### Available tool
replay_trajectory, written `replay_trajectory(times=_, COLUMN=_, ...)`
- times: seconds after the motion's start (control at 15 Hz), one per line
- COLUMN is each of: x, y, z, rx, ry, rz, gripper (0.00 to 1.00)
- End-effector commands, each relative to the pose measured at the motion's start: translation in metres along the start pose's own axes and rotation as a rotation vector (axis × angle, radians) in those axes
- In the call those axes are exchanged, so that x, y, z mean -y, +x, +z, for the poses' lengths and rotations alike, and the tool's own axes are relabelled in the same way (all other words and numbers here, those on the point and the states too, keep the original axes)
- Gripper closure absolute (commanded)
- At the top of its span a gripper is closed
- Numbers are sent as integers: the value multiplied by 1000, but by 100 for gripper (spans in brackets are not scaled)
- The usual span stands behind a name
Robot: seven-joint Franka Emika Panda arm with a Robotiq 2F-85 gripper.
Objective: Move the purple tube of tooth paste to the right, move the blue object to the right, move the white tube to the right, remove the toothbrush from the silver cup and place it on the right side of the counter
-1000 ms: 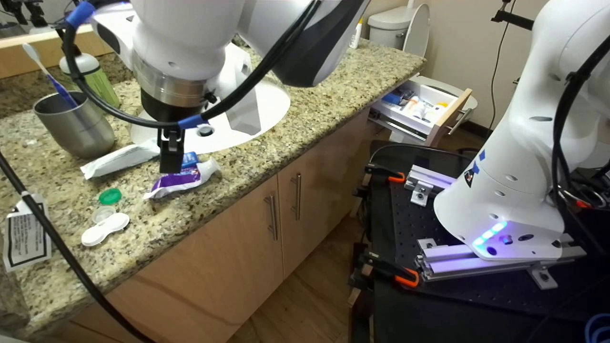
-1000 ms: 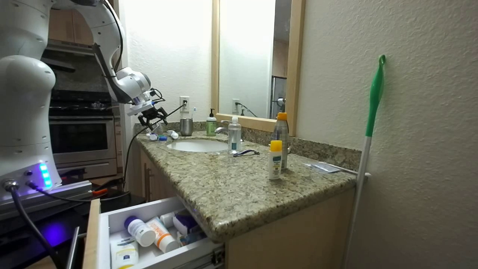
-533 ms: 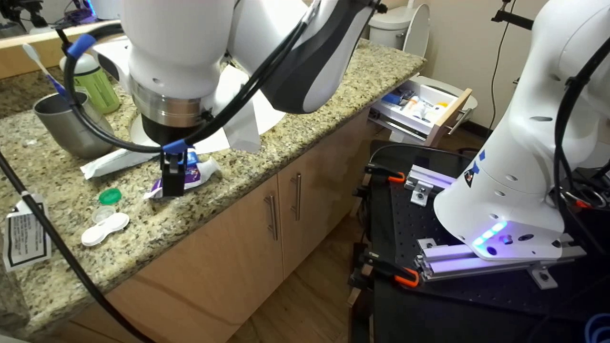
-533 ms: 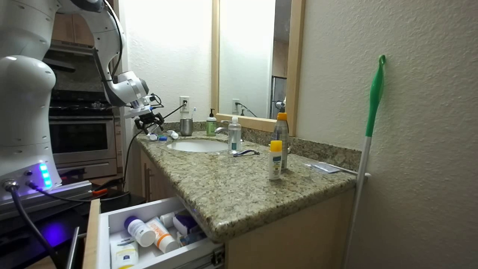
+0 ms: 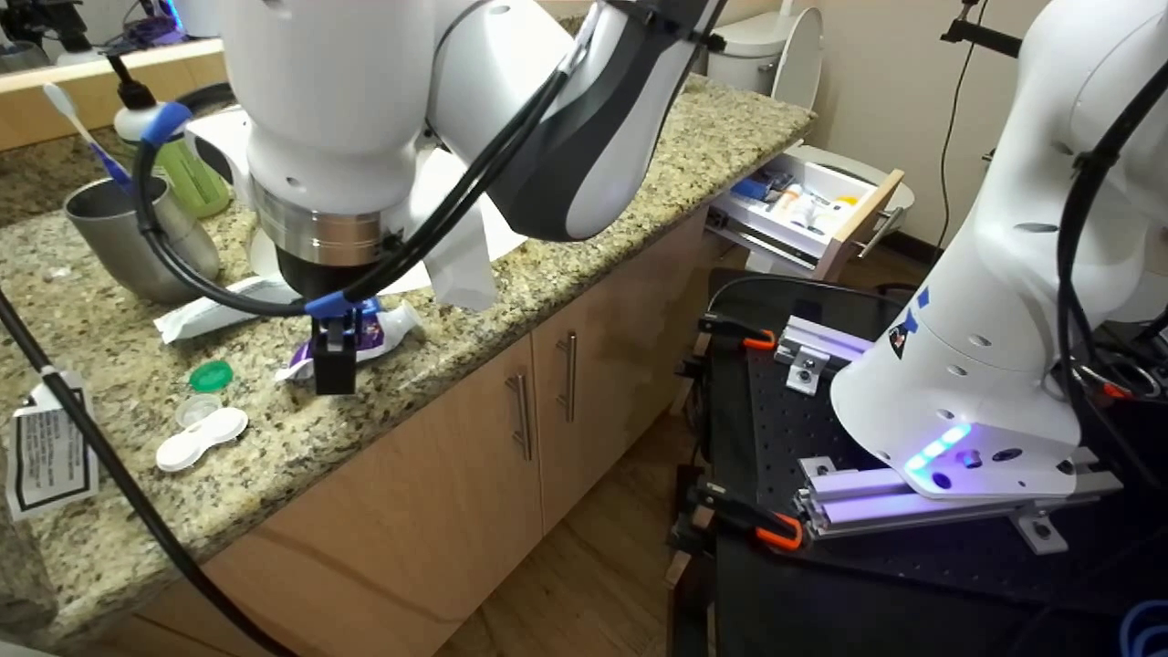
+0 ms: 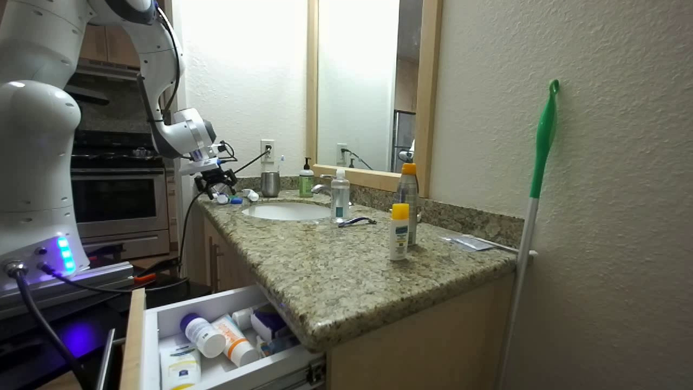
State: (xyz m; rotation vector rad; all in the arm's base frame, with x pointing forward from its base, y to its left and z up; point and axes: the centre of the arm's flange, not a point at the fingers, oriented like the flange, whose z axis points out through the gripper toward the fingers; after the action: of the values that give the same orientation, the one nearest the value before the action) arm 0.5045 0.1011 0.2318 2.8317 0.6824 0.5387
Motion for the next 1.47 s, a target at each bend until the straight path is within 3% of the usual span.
replay_trajectory(times=0.0, x=0, y=4, z=29, rx=11, ry=0, rz=9, gripper=0)
replay_trajectory(times=0.07, x=2, y=5, z=32, rx=15, ry=6, rz=4, gripper=25)
replay_trajectory(times=0.2, x=1, y=12, z=31, rx=5, ry=9, rz=6, gripper=32)
replay_trajectory(times=0.6, x=-6, y=22, z=29, rx=3, ry=29, rz=40, gripper=74)
replay_trajectory(times=0.8, x=-11, y=26, z=25, rx=42, ry=92, rz=108, gripper=95)
replay_trajectory(times=1.13, x=-42, y=35, z=-12, rx=23, ry=128, rz=288, gripper=95)
replay_trajectory(times=1.4, x=-101, y=19, z=-85, rx=-10, ry=-22, rz=459, gripper=95)
